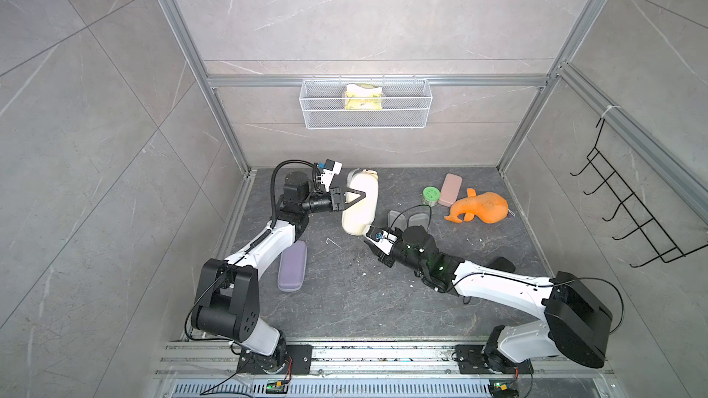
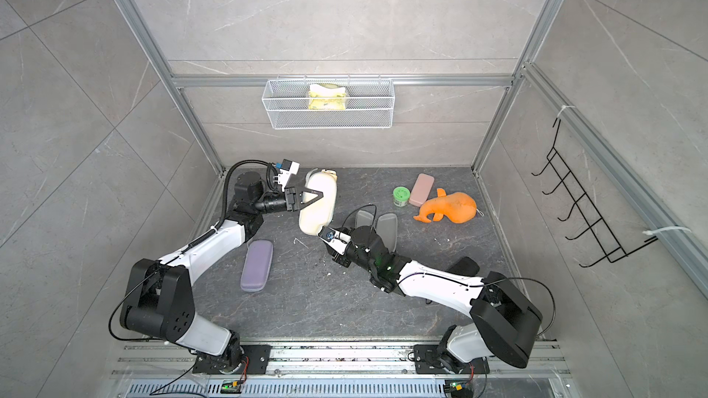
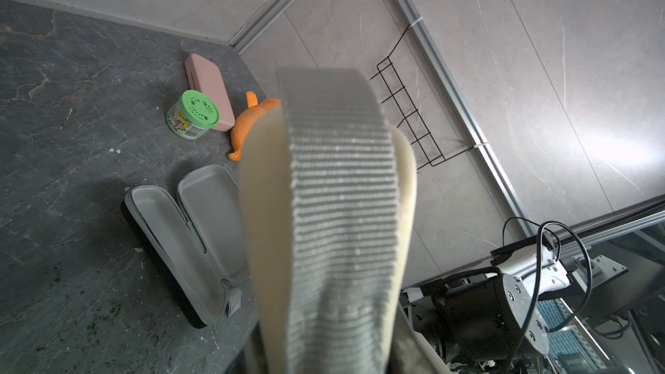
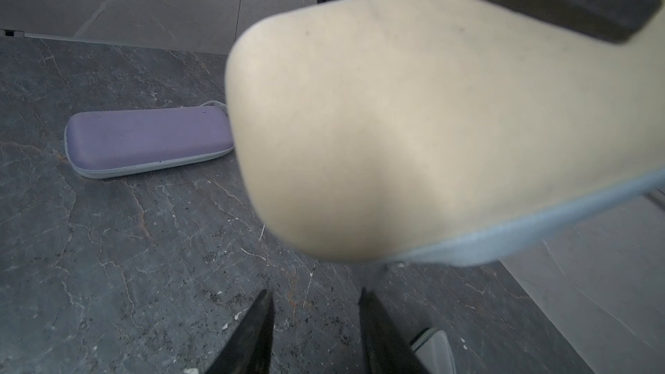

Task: Put umbrellas into zippered umbrella sleeves
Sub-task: Zip the zipper on the umbrella sleeve.

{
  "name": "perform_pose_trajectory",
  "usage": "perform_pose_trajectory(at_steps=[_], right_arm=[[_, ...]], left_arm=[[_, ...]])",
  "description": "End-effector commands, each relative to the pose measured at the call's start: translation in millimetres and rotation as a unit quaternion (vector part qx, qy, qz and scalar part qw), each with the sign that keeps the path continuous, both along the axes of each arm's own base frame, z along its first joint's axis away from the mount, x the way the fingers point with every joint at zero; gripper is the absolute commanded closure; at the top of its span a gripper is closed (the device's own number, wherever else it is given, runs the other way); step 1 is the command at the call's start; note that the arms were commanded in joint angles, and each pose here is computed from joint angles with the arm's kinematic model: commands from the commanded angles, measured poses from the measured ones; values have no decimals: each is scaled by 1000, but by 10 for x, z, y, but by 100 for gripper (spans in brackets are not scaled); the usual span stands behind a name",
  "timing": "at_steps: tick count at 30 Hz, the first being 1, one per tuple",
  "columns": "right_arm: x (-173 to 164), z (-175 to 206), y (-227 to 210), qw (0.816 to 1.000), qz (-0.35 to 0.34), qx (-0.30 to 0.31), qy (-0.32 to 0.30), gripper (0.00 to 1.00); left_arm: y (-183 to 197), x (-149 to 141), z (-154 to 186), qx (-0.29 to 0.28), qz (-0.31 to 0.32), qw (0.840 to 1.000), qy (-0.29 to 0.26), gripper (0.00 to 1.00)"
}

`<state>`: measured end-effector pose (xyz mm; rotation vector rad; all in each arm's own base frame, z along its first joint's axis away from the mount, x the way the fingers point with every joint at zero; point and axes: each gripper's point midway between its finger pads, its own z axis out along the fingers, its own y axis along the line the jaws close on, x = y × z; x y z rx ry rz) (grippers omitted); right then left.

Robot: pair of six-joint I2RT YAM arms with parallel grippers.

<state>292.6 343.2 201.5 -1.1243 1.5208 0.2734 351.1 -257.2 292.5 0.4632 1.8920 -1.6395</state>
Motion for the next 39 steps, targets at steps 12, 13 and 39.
perform_pose_trajectory(at_steps=[12,13,39], right_arm=[[163,383,86,998,-33,50,-28,75],[165,377,102,998,-32,46,-29,78],[1003,949,-246,992,-93,52,-73,100]], left_arm=[[29,-132,246,-14,-10,998,-56,91],[30,-129,239,-13,-7,998,-56,91],[202,-323,-323,57,9,998,11,98]])
